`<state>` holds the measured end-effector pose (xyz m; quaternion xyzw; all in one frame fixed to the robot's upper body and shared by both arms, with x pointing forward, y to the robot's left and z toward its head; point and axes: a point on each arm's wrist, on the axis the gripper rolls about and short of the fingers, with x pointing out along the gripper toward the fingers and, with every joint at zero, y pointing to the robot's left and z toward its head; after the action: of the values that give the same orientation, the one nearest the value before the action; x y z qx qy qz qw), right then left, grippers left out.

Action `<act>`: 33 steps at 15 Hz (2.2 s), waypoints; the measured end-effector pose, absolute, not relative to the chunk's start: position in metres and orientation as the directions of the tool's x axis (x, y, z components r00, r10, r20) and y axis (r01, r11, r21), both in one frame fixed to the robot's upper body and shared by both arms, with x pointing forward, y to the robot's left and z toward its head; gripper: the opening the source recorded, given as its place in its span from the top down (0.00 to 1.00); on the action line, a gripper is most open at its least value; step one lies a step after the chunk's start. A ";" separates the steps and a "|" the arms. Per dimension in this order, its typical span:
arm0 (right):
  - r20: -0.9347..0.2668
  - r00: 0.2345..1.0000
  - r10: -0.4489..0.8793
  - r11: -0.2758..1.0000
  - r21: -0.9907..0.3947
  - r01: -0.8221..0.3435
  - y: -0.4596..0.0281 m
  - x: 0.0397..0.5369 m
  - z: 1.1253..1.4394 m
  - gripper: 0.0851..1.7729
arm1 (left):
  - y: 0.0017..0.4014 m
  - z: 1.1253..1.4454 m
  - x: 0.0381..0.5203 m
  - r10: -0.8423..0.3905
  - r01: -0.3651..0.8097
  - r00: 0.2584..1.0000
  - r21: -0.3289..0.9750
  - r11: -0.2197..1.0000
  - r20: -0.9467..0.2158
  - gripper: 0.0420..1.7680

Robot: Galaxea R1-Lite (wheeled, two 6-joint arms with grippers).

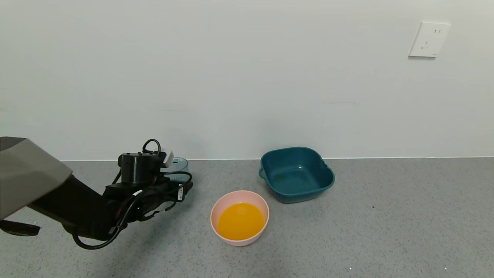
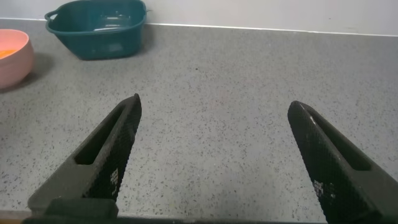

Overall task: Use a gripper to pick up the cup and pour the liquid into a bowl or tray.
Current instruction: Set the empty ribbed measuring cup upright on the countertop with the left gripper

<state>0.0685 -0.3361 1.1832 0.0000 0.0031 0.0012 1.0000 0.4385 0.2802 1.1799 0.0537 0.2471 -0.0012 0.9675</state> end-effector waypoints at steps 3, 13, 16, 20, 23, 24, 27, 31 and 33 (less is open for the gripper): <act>-0.006 1.000 0.003 1.000 0.000 -0.003 -0.336 0.069 1.183 0.04 | 0.278 1.165 0.442 0.024 0.037 0.860 0.109 0.993 -0.510 0.27; -0.006 1.000 0.003 1.000 0.000 -0.003 -0.336 0.069 1.183 0.04 | 0.277 1.153 0.445 0.025 0.039 0.856 0.112 0.993 -0.516 0.27; -0.006 1.000 0.003 1.000 0.000 -0.003 -0.336 0.069 1.183 0.04 | 0.277 1.152 0.445 0.025 0.040 0.855 0.114 0.993 -0.518 0.21; -0.006 1.000 0.002 1.000 0.000 -0.002 -0.336 0.069 1.183 0.04 | 0.277 1.151 0.446 0.026 0.038 0.855 0.112 0.993 -0.519 0.14; -0.006 1.000 0.002 1.000 0.000 -0.002 -0.336 0.069 1.183 0.04 | 0.277 1.151 0.445 0.027 0.038 0.854 0.115 0.993 -0.519 0.10; -0.006 1.000 0.002 1.000 0.000 -0.002 -0.336 0.069 1.183 0.04 | 0.277 1.151 0.445 0.029 0.037 0.853 0.116 0.993 -0.521 0.09; -0.006 1.000 0.002 1.000 0.000 -0.002 -0.336 0.069 1.183 0.04 | 0.278 1.153 0.442 0.034 0.032 0.854 0.119 0.992 -0.519 0.07; -0.006 1.000 0.002 1.000 0.000 -0.002 -0.336 0.069 1.183 0.04 | 0.279 1.157 0.433 0.037 0.029 0.850 0.117 0.993 -0.526 0.06; -0.006 1.000 0.003 1.000 0.000 -0.003 -0.336 0.069 1.183 0.04 | 0.281 1.160 0.421 0.039 0.028 0.845 0.117 0.993 -0.533 0.05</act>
<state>0.0685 -0.3361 1.1832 0.0000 0.0031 0.0014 1.0000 0.4215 0.2810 1.1600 0.0602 0.2782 0.0029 0.9586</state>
